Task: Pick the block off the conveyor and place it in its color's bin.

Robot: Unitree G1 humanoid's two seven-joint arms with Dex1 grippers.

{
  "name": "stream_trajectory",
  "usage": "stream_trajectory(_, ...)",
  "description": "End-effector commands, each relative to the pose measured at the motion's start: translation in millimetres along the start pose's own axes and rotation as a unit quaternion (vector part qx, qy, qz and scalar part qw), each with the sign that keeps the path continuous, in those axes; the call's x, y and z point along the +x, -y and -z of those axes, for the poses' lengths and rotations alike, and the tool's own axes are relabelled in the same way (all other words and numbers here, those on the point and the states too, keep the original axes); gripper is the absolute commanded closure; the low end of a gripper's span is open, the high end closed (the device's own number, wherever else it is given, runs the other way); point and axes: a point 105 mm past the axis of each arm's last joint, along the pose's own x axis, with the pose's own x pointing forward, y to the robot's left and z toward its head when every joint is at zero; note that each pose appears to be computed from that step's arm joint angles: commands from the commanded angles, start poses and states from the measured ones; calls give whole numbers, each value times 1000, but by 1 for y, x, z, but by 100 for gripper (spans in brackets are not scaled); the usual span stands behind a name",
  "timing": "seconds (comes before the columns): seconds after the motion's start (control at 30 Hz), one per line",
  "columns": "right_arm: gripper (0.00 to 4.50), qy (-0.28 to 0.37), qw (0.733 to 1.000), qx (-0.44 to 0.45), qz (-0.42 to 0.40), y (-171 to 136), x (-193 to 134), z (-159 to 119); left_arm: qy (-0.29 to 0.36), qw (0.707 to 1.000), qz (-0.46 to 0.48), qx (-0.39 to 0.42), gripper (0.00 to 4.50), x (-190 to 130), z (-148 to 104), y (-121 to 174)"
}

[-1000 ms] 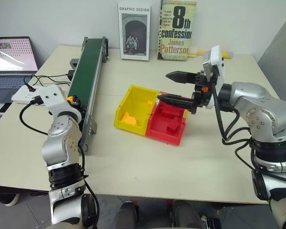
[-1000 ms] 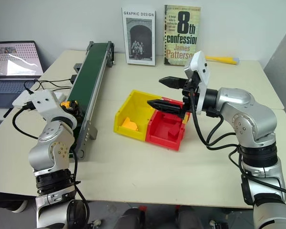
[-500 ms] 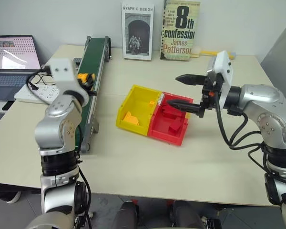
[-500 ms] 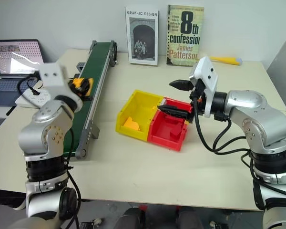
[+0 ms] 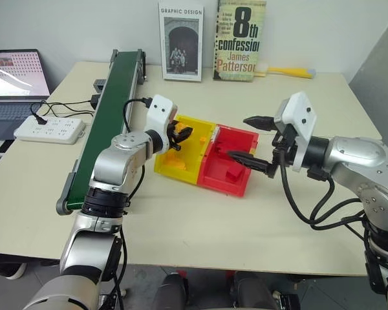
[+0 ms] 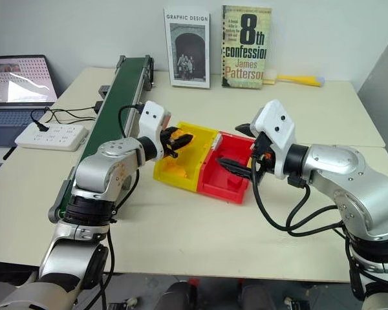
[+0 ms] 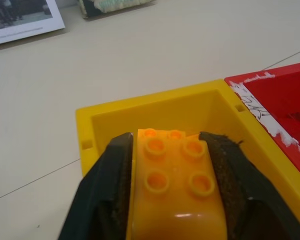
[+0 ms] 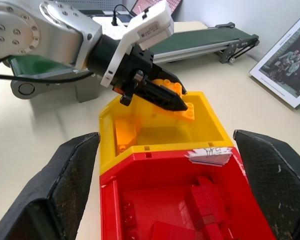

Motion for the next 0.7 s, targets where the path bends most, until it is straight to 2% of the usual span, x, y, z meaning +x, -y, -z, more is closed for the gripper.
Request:
stream_trajectory(0.03, 0, 15, 1000, -13, 19, 2, -8, -9, 35, 999, 9, 8, 122, -1, -19, 1)
stream_trajectory(0.23, 0, 12, 1000, -8, 26, 12, -9, -4, 62, 998, 7, 12, 7, -15, -34, -6)
stream_trajectory(0.3, 0, 11, 1000, -7, 26, 17, -10, -2, 63, 997, 19, 25, 7, -23, -37, -7)
stream_trajectory(0.4, 0, 0, 1000, -16, 16, 32, -11, 3, 37, 995, 57, 77, 7, -57, -38, -12)
stream_trajectory(0.57, 0, -9, 1000, -25, -4, 47, -9, 9, -12, 992, 71, 108, 7, -105, -29, -30)
stream_trajectory(0.7, 0, -7, 1000, -11, 6, 58, -6, 16, -15, 993, 67, 91, 7, -112, -25, -29)
